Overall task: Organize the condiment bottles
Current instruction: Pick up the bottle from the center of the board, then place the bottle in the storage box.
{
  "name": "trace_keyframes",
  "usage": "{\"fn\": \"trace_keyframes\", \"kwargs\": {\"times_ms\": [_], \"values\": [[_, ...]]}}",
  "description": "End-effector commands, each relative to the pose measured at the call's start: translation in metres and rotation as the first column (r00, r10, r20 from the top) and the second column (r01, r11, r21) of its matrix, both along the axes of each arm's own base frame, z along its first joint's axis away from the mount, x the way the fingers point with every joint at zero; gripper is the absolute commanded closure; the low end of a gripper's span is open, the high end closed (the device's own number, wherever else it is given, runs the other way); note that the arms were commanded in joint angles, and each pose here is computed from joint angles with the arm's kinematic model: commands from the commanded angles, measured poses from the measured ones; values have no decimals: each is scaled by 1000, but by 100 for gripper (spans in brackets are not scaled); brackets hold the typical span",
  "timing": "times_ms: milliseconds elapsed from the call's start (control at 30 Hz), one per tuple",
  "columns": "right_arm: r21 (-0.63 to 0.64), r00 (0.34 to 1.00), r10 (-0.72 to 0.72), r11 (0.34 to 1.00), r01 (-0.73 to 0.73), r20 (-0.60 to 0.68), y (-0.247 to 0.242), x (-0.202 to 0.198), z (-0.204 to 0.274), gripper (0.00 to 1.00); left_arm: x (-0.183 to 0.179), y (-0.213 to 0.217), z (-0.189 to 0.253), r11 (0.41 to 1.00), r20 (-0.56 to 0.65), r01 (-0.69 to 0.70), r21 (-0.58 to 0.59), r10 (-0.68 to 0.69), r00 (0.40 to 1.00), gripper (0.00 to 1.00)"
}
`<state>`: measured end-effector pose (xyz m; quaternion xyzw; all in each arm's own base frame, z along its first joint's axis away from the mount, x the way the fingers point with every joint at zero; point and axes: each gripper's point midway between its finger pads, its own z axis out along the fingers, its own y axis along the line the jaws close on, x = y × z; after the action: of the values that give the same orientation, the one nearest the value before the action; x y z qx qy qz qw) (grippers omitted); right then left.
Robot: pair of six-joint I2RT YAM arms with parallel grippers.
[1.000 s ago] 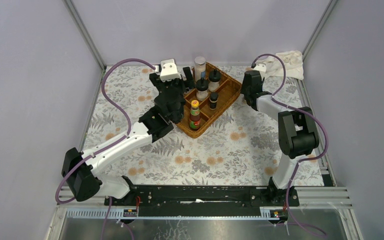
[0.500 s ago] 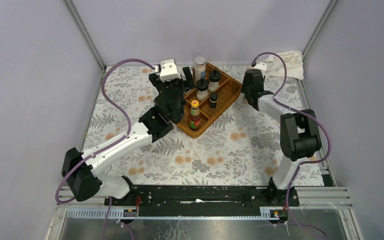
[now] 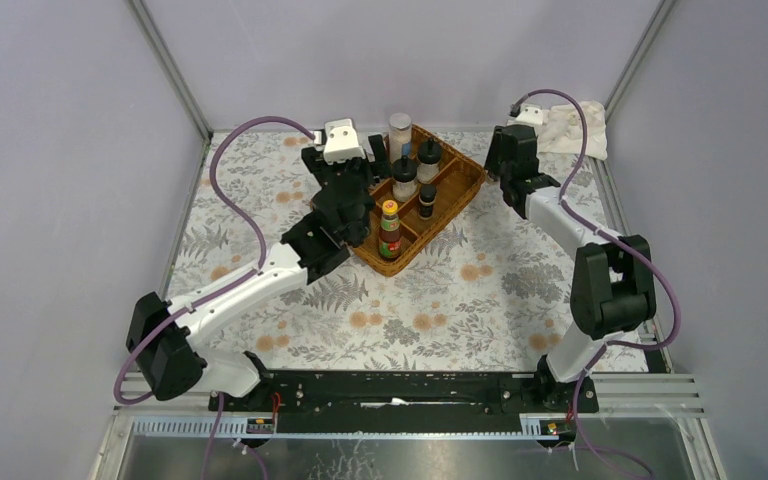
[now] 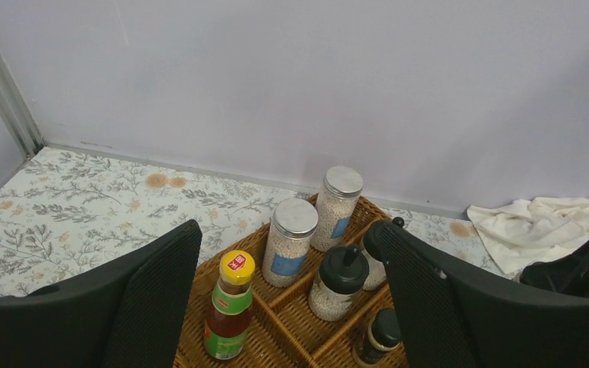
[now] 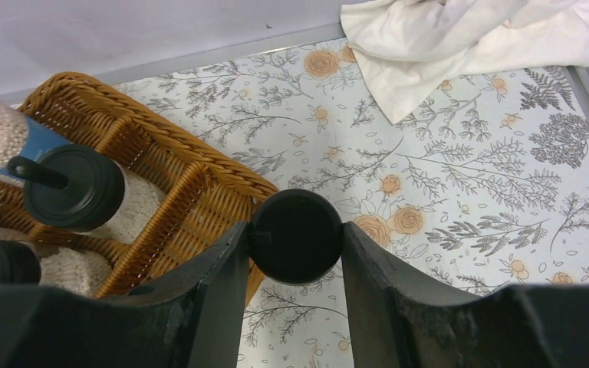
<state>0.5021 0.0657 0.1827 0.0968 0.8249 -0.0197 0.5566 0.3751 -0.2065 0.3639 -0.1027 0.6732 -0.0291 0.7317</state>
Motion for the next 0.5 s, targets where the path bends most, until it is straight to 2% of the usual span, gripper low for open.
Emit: {"fn": "trace_keyframes", "kwargs": {"times_ms": [0,467], "values": [[20,993,74,997,-76,94,16,4,49,100,4,0,9,999,31,-24,-45,26,999,10],[9,969,237,971,-238,68,65,9,42,100,7,-5,10,999,27,-20,-43,21,999,10]]}}
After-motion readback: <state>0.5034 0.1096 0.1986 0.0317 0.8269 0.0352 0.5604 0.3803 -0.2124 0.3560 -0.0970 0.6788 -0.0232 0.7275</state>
